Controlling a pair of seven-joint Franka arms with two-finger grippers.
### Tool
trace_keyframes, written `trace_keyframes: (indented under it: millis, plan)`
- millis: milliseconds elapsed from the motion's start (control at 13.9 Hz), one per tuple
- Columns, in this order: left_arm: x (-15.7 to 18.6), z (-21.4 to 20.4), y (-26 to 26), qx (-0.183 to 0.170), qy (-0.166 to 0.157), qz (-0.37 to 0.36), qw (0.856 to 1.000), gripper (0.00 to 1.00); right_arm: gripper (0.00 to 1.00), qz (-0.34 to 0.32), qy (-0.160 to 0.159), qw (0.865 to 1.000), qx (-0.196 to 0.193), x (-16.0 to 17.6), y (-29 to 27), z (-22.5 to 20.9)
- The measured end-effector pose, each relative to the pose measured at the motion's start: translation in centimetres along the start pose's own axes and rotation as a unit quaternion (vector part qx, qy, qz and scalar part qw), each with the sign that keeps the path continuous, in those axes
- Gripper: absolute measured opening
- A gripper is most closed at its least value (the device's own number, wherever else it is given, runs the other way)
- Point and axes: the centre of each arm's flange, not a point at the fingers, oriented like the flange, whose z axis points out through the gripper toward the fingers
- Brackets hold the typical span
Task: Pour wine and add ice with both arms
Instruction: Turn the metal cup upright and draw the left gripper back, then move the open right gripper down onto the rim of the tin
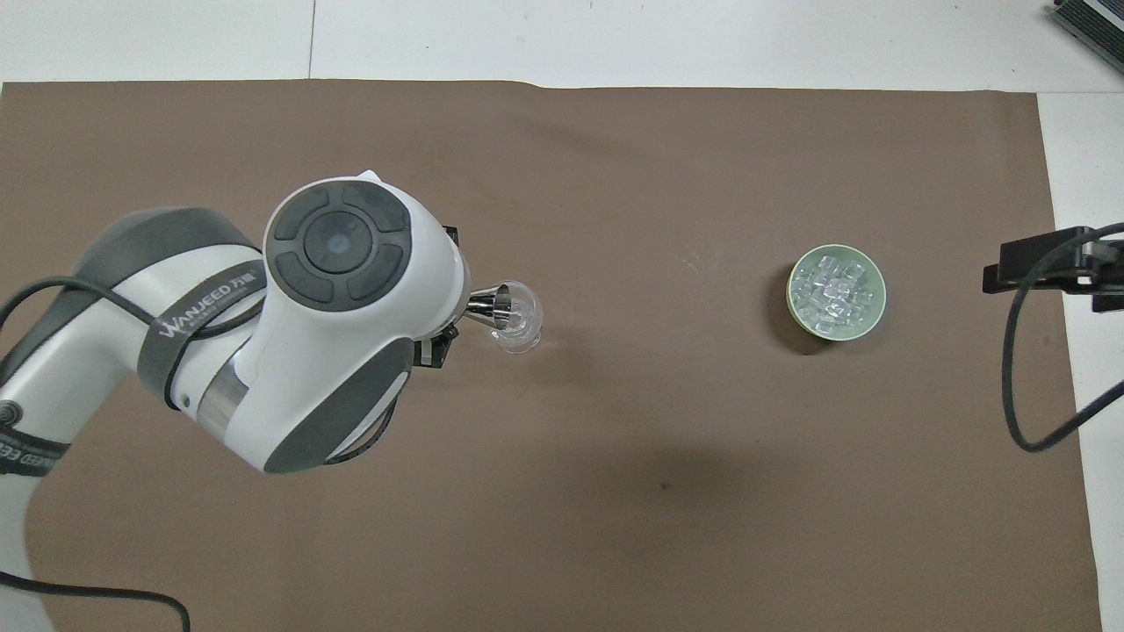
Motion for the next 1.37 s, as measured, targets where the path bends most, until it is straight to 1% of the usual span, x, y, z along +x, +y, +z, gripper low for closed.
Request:
trace_keyframes:
  millis: [144,288,576,720,1080,1368]
  plan:
    - [1.9,-0.2,0.7,0.015,-0.032,0.003,0.999,0.22,1.0,0.0,-0.002,1.0,0.0,0.1,0.0,0.2]
    - [4.0,-1.0,1.3,0.02,-0.061,0.006,0.998,0.22,1.0,0.002,-0.003,1.0,-0.001,0.2,0.2,0.4]
    - [7.8,-1.5,2.1,0.028,-0.101,0.005,0.995,0.22,1.0,0.006,-0.011,1.0,-0.003,0.7,0.5,1.4]
    - [10.3,-1.3,2.6,0.034,-0.125,0.004,0.992,0.22,1.0,0.006,-0.009,1.0,-0.003,1.5,0.3,2.2]
    - [17.0,-1.6,3.1,0.04,-0.186,0.007,0.982,0.22,1.0,0.006,-0.006,1.0,-0.005,4.0,-0.1,6.2]
    - [22.2,-2.2,3.0,0.029,-0.232,0.004,0.972,0.22,1.0,-0.002,-0.016,1.0,-0.01,5.9,-0.3,11.0]
